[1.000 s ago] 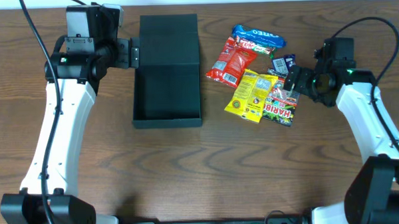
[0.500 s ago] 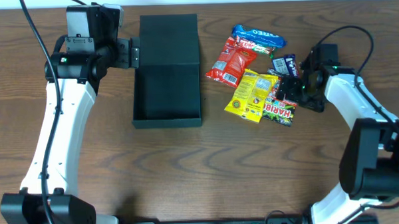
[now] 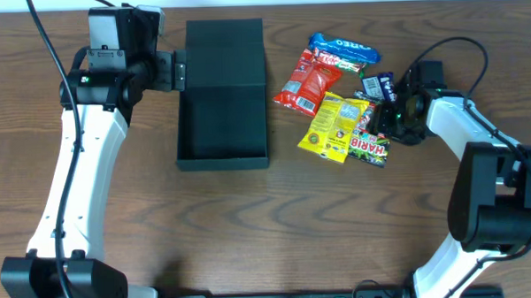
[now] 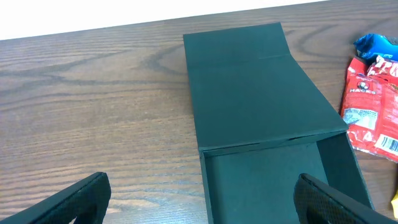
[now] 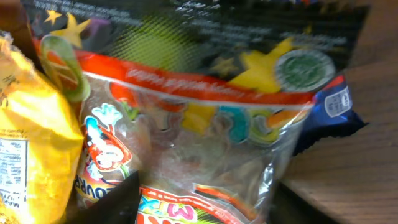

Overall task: Pack container
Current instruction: 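Reach the right gripper to the snack pile and grasp the Haribo bag, then carry the Haribo bag left and lower it into the black box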

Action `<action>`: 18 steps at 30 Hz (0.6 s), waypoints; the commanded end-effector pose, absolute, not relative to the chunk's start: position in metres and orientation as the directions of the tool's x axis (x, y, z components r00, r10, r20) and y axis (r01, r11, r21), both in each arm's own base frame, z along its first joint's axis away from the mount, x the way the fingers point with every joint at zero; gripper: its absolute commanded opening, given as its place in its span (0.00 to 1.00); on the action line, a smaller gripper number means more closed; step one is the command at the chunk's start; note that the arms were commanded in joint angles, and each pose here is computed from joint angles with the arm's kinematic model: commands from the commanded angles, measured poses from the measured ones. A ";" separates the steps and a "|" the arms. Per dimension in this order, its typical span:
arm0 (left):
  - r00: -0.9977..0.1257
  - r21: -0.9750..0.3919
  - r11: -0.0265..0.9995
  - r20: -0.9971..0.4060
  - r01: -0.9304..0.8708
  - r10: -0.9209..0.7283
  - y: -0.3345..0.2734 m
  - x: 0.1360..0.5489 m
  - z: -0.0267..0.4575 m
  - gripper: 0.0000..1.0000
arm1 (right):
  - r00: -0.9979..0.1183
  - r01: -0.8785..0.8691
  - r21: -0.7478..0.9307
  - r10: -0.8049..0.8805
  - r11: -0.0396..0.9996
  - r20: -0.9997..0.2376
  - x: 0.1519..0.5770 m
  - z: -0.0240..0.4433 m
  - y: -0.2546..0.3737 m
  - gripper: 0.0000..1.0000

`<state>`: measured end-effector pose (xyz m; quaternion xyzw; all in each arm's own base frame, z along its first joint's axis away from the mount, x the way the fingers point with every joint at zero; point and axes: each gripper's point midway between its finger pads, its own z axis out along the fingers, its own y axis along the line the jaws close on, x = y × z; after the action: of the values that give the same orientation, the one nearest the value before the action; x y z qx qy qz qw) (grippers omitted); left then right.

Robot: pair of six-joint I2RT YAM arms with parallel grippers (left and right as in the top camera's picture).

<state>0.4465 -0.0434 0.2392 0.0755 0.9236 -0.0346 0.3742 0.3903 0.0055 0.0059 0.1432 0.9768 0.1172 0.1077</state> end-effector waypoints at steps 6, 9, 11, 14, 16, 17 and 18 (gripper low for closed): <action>-0.713 -0.003 0.985 -0.691 0.172 0.122 -0.043 0.449 0.236 0.95 | -0.941 0.233 0.343 0.300 0.910 -0.157 0.393 0.008 0.021 0.01; -0.713 -0.003 0.985 -0.691 0.172 0.122 -0.043 0.449 0.236 0.95 | -0.942 0.221 0.379 0.298 0.898 -0.155 0.394 0.015 0.028 0.01; -0.713 -0.003 0.985 -0.691 0.172 0.122 -0.043 0.449 0.236 0.96 | -0.940 0.218 0.379 0.297 0.899 -0.166 0.395 0.026 0.027 0.01; -0.713 -0.003 0.985 -0.691 0.172 0.122 -0.043 0.449 0.236 0.95 | -0.928 0.200 0.375 0.298 0.905 -0.224 0.402 0.054 0.024 0.02; -0.713 -0.003 0.985 -0.691 0.172 0.122 -0.043 0.449 0.236 0.95 | -0.905 0.215 0.356 0.322 0.909 -0.277 0.408 0.078 0.018 0.02; -0.713 -0.003 0.985 -0.691 0.172 0.122 -0.043 0.449 0.236 0.95 | -0.892 0.222 0.349 0.334 0.910 -0.303 0.410 0.090 0.015 0.02; -0.713 -0.003 0.985 -0.691 0.172 0.122 -0.043 0.449 0.236 0.95 | -0.881 0.212 0.350 0.333 0.912 -0.334 0.412 0.104 0.014 0.02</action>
<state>0.4465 -0.0434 0.2390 0.0755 0.9237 -0.0346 0.3740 0.3910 0.0191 0.0458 0.1435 0.9696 0.1594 0.1181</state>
